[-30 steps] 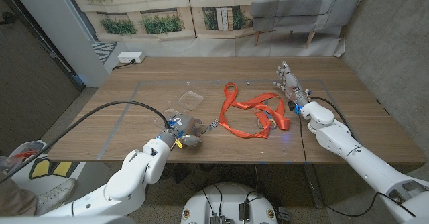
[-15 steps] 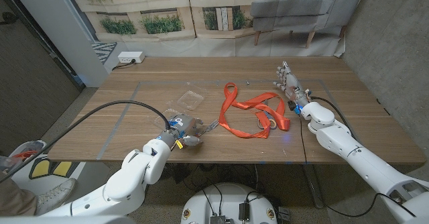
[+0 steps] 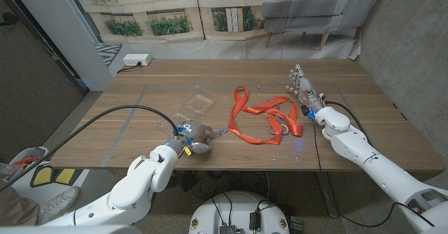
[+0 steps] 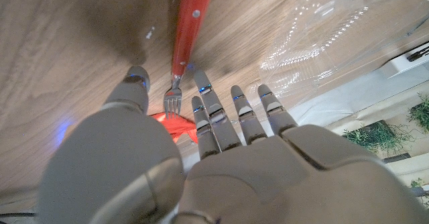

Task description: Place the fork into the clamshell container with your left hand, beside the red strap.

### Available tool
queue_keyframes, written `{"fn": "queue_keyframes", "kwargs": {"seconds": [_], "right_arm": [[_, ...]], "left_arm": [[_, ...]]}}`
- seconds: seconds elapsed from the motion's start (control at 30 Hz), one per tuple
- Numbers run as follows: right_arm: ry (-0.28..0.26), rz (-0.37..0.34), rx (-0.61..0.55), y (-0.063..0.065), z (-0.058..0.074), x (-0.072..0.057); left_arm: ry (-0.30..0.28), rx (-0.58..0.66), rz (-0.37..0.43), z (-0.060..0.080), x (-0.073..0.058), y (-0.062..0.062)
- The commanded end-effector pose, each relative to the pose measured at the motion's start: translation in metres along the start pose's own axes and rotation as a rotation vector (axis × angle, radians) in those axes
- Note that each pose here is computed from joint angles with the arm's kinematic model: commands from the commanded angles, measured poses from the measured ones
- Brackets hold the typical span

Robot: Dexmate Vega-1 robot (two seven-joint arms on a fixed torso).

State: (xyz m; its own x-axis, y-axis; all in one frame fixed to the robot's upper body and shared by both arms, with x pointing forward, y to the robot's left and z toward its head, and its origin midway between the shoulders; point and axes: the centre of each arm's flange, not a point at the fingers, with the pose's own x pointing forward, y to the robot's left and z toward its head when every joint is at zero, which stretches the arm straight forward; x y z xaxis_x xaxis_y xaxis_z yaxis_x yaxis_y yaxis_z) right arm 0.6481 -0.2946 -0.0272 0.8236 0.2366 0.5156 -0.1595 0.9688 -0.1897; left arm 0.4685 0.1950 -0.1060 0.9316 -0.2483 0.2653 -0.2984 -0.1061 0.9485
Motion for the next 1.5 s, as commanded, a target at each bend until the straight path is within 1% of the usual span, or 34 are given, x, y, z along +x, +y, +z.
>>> {"fn": "queue_keyframes", "kwargs": {"seconds": [0.03, 0.33, 0.37, 0.67, 1.07, 1.17, 1.2, 1.47, 1.5], "right_arm": [[0.004, 0.004, -0.002, 0.0015, -0.0016, 0.0009], [0.004, 0.003, -0.001, 0.0019, -0.0011, 0.0004], [0.005, 0.002, 0.002, 0.0019, -0.0011, 0.0003], [0.002, 0.003, -0.001, 0.0018, -0.0006, -0.0005], [0.004, 0.005, -0.001, 0.0017, -0.0006, -0.0016], [0.004, 0.003, 0.003, 0.0019, -0.0007, -0.0021], [0.004, 0.005, 0.000, 0.0018, -0.0008, -0.0023], [0.004, 0.006, -0.006, 0.0015, -0.0001, -0.0025], [0.006, 0.004, 0.001, 0.0015, 0.0000, -0.0023]], "left_arm": [[0.005, -0.003, -0.007, -0.0006, -0.0001, -0.0018], [0.004, -0.011, 0.003, 0.0001, -0.0003, -0.0018], [-0.003, -0.008, 0.003, 0.0002, -0.0002, -0.0019], [0.005, -0.009, 0.008, 0.0009, -0.0006, -0.0024], [0.008, -0.009, 0.001, 0.0019, -0.0020, -0.0039], [0.001, -0.006, -0.003, 0.0019, -0.0022, -0.0044], [0.007, -0.008, -0.003, 0.0020, -0.0023, -0.0046], [0.009, -0.010, -0.013, 0.0029, -0.0009, -0.0054], [0.002, -0.006, -0.014, 0.0031, -0.0007, -0.0057]]}}
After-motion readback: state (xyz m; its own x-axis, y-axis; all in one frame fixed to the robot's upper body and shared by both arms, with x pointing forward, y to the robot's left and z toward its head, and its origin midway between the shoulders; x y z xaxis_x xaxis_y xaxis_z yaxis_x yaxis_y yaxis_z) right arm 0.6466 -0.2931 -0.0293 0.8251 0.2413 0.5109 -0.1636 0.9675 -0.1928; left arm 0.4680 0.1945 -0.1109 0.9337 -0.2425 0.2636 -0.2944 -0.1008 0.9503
